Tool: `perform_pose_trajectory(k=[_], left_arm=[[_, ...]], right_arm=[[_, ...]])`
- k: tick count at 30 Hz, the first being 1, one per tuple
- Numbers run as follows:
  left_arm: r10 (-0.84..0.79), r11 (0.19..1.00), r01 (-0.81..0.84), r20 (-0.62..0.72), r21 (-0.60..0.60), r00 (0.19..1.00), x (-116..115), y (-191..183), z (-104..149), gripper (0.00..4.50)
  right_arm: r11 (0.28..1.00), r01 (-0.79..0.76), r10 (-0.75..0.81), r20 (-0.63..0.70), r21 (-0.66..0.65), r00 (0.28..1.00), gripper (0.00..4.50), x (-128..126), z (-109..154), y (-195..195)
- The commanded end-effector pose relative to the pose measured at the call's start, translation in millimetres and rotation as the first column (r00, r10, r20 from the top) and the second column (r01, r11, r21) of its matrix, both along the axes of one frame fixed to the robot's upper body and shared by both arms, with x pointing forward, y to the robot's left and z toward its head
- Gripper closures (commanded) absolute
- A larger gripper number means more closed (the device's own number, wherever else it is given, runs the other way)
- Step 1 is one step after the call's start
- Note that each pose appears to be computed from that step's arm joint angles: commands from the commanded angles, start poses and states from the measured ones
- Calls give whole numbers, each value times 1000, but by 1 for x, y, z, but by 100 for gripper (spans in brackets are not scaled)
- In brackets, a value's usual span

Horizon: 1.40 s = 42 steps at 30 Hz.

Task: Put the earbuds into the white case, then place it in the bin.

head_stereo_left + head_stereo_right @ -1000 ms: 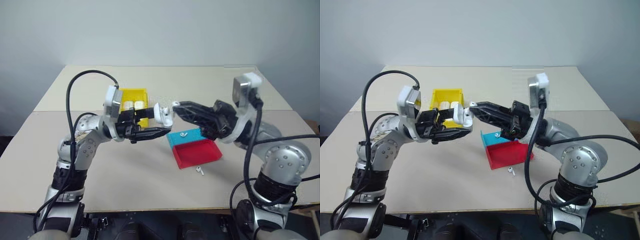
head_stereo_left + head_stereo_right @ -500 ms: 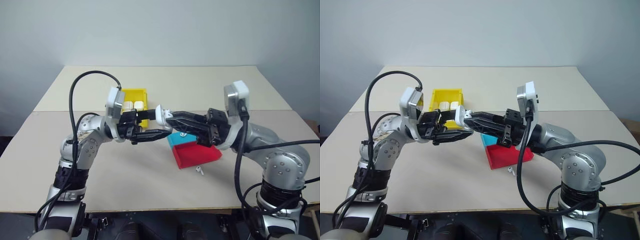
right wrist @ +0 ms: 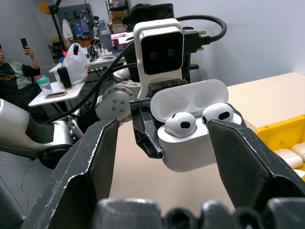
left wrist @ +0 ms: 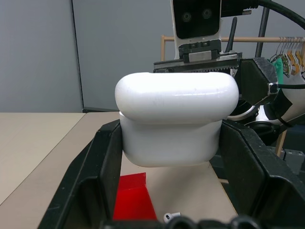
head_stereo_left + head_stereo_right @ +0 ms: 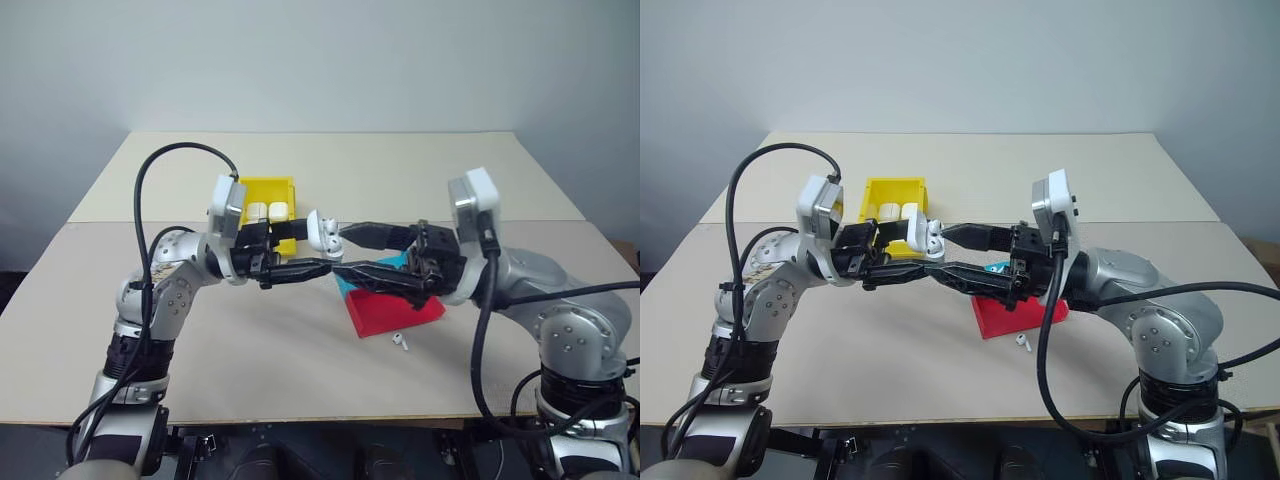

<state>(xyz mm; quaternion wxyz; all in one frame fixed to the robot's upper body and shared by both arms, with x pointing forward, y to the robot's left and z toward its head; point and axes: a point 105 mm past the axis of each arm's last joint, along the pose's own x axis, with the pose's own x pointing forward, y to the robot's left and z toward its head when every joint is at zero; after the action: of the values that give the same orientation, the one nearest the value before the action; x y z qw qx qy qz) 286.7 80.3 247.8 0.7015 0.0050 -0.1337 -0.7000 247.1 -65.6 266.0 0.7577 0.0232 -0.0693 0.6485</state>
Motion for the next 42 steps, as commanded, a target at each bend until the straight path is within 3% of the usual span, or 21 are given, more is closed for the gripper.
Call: perform_pose_trajectory(k=[1, 6, 9, 17, 24, 33, 38, 42], left_arm=[[-11, 1000, 12, 72, -23, 997, -7, 1, 13, 172], [15, 1000, -14, 68, -14, 998, -2, 2, 9, 172], [26, 1000, -26, 66, -2, 997, 3, -3, 3, 172], [29, 999, -30, 73, 19, 997, 14, -17, -6, 172], [-2, 1000, 0, 92, 17, 996, 15, -24, -6, 172], [16, 1000, -14, 97, -18, 995, 11, -17, -3, 172], [46, 999, -43, 101, -30, 994, 9, -13, -3, 172], [95, 995, -91, 104, -47, 990, 10, -8, -2, 172]], right_arm=[[1000, -26, 26, 23, 2, 999, 96, -6, 5, -4], [1000, 12, -12, 81, 3, 997, 96, -9, 19, -19], [996, 83, -81, 132, -14, 988, 154, 0, 33, -23], [983, 80, -43, 216, -167, 975, 442, 4, 45, 9], [923, 101, 21, 310, -371, 950, 447, 11, 35, 31], [830, 124, 81, 338, -543, 937, 447, 23, 24, 17], [826, 140, 66, 341, -545, 938, 447, 26, 24, 6], [887, 178, -13, 363, -425, 932, 447, 32, 42, 1]])
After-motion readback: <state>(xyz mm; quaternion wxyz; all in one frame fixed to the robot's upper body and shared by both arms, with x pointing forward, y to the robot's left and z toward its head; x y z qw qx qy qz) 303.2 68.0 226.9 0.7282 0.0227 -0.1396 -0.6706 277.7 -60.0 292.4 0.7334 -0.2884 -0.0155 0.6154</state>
